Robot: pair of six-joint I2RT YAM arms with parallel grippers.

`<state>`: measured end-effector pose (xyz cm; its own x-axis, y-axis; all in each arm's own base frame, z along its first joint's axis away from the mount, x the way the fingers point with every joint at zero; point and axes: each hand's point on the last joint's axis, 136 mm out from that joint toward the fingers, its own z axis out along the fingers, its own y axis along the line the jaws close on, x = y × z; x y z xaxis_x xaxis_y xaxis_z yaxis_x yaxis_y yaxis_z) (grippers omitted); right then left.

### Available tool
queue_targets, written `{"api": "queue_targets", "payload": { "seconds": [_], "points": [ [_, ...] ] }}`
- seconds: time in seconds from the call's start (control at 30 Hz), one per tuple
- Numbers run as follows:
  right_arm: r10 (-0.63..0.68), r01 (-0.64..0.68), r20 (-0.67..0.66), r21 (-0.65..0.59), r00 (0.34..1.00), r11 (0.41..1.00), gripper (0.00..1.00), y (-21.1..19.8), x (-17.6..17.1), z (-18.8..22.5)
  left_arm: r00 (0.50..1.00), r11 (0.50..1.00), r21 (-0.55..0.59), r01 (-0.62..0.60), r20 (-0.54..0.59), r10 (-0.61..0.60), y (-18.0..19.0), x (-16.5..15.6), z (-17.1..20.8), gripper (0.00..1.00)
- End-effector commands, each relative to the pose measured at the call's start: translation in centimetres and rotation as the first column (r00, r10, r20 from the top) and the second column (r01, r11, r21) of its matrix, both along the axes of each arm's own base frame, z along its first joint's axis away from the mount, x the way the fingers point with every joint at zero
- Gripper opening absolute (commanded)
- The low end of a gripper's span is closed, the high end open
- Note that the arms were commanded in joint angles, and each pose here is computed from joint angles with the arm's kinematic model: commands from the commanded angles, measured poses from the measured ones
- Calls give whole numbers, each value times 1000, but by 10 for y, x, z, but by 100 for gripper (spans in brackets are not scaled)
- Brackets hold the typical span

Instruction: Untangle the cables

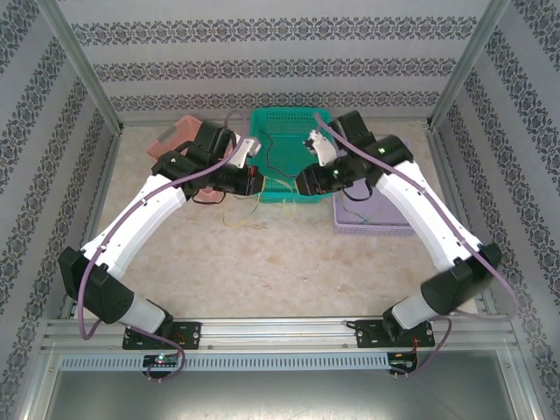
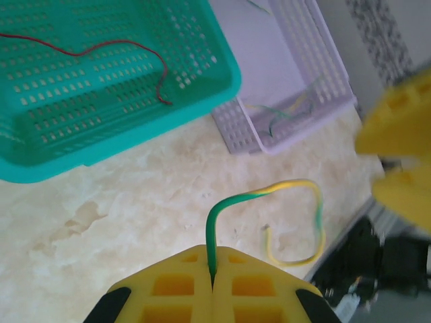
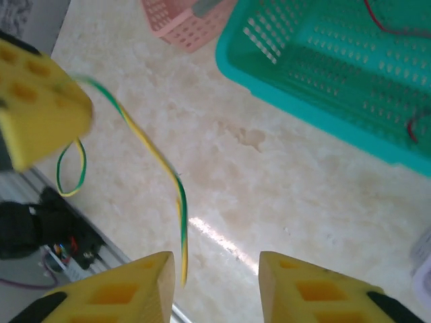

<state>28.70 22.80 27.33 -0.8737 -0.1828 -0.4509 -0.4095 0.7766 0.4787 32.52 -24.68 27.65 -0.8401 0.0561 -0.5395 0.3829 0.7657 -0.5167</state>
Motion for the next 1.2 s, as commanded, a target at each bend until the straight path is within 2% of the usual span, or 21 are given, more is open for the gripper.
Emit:
{"api": "queue_targets", "payload": {
  "seconds": [0.0,0.03,0.07,0.17,0.23,0.27,0.33,0.47,0.6,0.9,1.17],
  "points": [
    [-307,303,-17,222,952,927,43,-17,6,22,948,935,-156,-318,-29,318,8,32,25,0],
    [-395,396,-66,299,916,868,45,-22,7,18,921,904,-178,-388,-50,385,13,38,25,0],
    [-482,501,-149,376,863,780,47,-26,8,14,889,868,-194,-457,-76,451,18,42,24,0],
    [-601,728,-426,512,676,456,49,-29,14,1,803,758,-273,-593,-123,584,25,51,26,0],
    [-613,766,-492,555,618,326,48,-22,16,5,756,694,-310,-650,-174,631,25,55,23,0],
    [-623,772,-500,563,602,295,48,-18,17,10,737,669,-316,-673,-214,641,24,56,19,0],
    [-614,781,-522,561,592,275,48,-7,18,13,707,637,-309,-706,-272,653,21,58,14,0],
    [-602,772,-525,573,602,274,51,12,25,12,667,600,-292,-745,-341,662,18,59,12,0],
    [-605,748,-511,622,610,229,53,25,43,16,650,593,-275,-757,-415,637,11,55,10,0],
    [-649,716,-460,672,606,192,51,35,86,22,660,606,-286,-742,-469,587,3,46,17,0],
    [-675,737,-436,631,596,243,41,34,100,-1,677,617,-306,-725,-478,560,-1,42,27,0]
  ]
}}
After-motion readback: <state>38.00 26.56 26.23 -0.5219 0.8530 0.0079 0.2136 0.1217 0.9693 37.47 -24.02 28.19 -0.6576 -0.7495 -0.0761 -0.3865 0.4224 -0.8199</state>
